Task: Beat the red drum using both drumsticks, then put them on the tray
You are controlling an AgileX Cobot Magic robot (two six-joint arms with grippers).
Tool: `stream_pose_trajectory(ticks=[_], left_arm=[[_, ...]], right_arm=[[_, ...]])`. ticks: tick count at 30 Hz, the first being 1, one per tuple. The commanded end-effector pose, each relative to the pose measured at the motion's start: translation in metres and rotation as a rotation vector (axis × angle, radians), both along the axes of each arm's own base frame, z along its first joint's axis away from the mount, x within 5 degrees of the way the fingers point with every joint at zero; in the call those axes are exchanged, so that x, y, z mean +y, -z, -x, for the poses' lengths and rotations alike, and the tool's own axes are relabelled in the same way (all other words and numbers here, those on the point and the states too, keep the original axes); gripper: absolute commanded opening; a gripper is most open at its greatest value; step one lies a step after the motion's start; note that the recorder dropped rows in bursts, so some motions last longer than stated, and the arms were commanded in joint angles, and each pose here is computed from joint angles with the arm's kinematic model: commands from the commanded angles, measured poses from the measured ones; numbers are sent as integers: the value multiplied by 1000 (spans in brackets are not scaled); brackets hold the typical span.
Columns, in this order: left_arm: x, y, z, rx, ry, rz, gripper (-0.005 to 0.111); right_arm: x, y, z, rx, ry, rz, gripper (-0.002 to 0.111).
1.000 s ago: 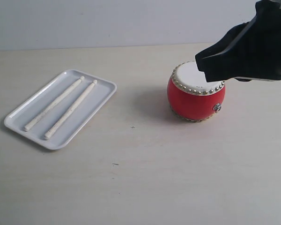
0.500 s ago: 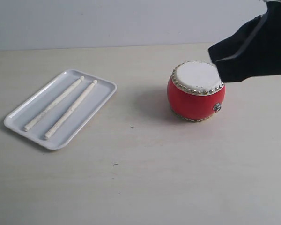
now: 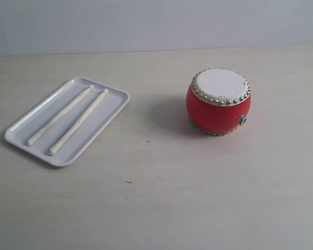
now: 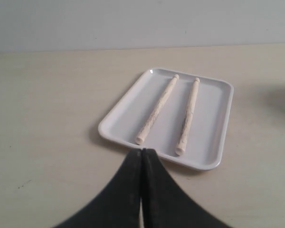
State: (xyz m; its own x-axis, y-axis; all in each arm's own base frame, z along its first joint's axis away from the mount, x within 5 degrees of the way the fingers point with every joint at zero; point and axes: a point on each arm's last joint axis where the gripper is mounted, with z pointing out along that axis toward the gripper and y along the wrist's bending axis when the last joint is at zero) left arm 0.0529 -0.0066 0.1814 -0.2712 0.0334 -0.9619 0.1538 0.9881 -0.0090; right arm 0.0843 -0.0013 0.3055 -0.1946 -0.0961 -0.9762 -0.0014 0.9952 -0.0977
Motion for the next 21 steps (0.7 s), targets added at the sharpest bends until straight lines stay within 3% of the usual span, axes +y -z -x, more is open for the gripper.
stream_pose_trajectory(ticks=[1,9,21], left_arm=[[0,0,0,-12,-3,0,0],[0,0,0,-12,-3,0,0],[0,0,0,-12,-3,-2,0]], right_arm=[[-2,35,13,-135,29,26,0],[-2,98,23,-170,43,-11,0],[-2,112,25,-55,54,-64,0]])
